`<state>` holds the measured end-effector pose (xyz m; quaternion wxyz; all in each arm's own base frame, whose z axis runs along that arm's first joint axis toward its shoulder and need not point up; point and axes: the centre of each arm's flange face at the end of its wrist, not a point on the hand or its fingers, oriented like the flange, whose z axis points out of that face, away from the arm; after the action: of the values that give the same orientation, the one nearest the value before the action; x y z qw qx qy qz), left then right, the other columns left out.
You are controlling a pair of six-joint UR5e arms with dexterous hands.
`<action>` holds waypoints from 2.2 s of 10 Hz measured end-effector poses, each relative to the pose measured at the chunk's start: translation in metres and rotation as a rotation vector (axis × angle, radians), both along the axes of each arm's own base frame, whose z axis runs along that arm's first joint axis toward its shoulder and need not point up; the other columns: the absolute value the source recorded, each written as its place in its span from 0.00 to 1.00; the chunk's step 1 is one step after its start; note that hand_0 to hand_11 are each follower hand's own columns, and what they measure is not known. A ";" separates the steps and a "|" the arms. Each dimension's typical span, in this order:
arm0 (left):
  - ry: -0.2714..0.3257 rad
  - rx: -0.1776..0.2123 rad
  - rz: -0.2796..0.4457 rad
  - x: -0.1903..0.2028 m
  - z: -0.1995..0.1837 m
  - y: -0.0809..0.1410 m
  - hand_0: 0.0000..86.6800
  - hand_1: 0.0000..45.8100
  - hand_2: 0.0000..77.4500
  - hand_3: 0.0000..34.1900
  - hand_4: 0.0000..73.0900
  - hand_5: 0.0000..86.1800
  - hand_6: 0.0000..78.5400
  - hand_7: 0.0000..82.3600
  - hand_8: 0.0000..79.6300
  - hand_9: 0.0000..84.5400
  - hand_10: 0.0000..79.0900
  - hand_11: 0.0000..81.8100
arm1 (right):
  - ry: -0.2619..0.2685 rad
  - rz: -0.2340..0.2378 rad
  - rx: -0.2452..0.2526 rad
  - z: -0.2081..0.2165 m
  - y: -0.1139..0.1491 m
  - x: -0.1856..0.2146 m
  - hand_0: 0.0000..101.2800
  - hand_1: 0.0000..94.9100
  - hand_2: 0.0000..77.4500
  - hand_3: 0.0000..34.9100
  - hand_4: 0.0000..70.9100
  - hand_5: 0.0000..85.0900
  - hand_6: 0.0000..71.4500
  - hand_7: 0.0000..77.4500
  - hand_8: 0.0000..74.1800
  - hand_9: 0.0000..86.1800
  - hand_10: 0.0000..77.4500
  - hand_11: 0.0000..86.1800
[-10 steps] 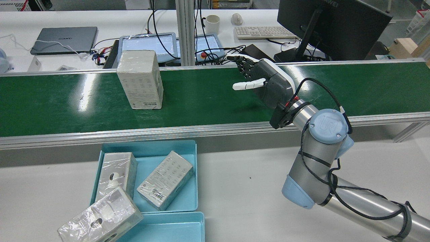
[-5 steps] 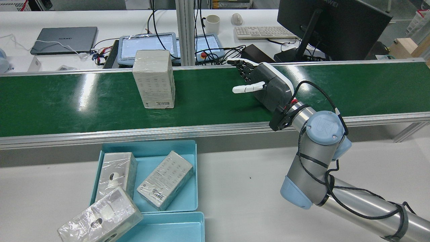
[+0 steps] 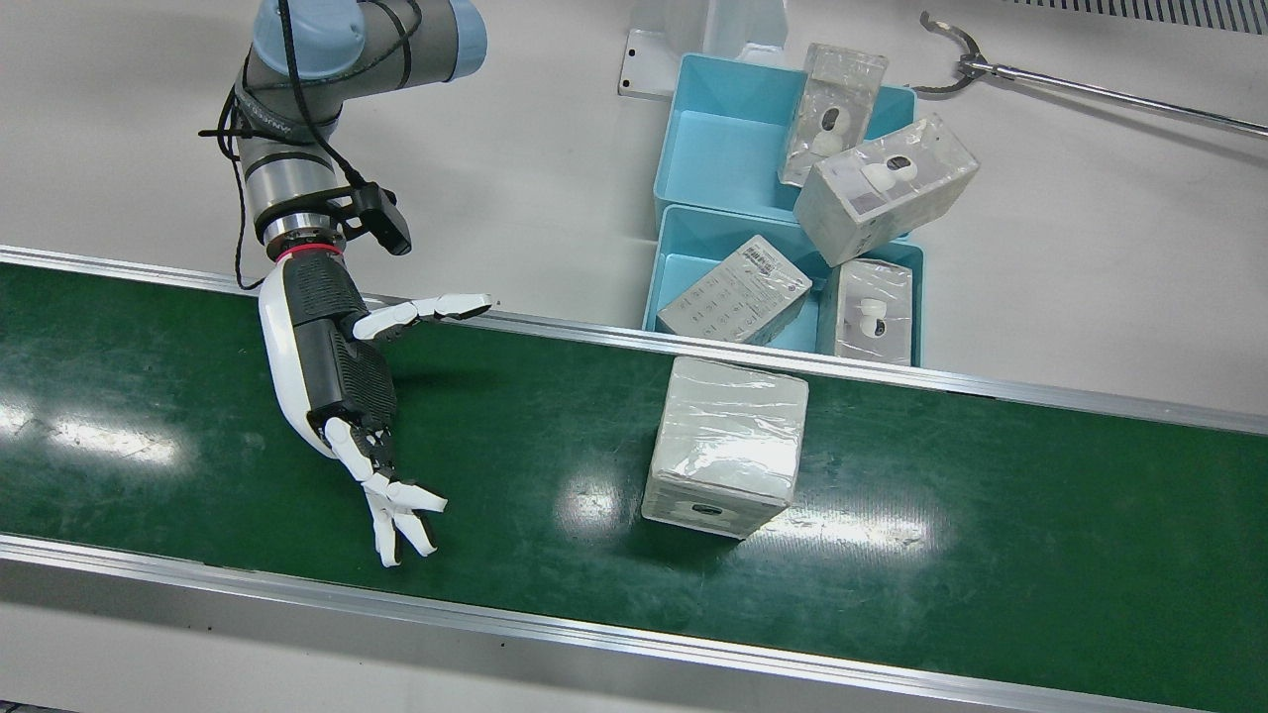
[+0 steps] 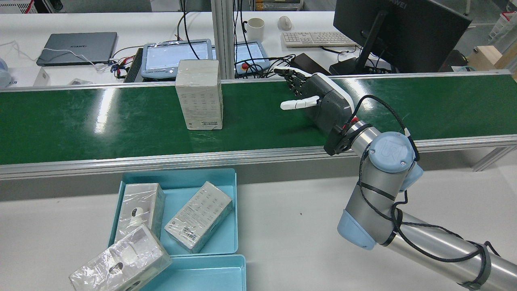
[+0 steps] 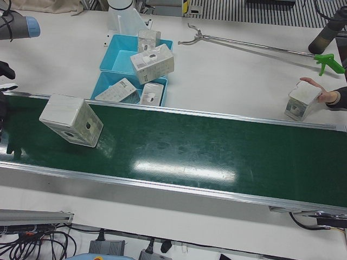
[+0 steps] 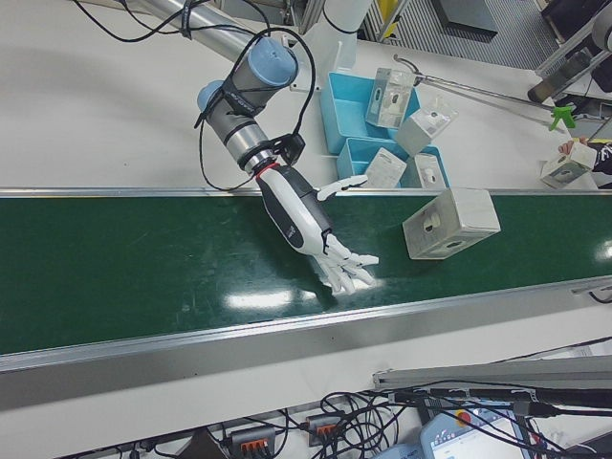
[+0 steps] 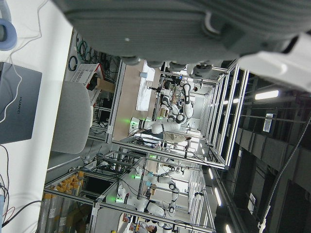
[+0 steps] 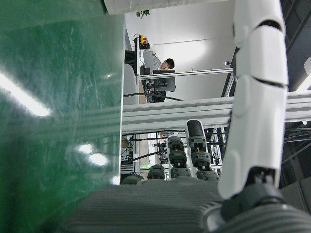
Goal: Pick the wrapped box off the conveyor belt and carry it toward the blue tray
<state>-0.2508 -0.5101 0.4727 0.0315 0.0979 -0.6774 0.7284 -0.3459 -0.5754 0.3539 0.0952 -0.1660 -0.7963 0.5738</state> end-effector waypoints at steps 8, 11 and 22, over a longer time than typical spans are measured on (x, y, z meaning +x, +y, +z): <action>0.000 0.000 0.000 0.000 0.000 0.000 0.00 0.00 0.01 0.00 0.00 0.01 0.01 0.01 0.01 0.01 0.01 0.01 | -0.003 0.008 -0.004 0.003 -0.003 0.007 0.46 0.15 0.13 0.00 0.12 0.26 0.05 0.04 0.01 0.04 0.00 0.01; 0.000 0.000 0.000 0.000 0.000 0.000 0.00 0.00 0.01 0.00 0.00 0.01 0.01 0.01 0.01 0.01 0.01 0.01 | -0.001 0.000 -0.003 0.002 -0.001 0.003 0.46 0.15 0.13 0.00 0.12 0.26 0.05 0.04 0.01 0.04 0.00 0.01; 0.000 0.000 0.000 0.000 0.000 0.000 0.00 0.00 0.01 0.00 0.00 0.01 0.01 0.01 0.01 0.01 0.01 0.01 | 0.012 -0.001 -0.012 0.007 -0.002 0.000 0.46 0.15 0.15 0.00 0.13 0.26 0.05 0.04 0.01 0.04 0.00 0.01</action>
<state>-0.2508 -0.5101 0.4727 0.0315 0.0979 -0.6774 0.7284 -0.3458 -0.5771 0.3612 0.0995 -0.1634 -0.7922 0.5795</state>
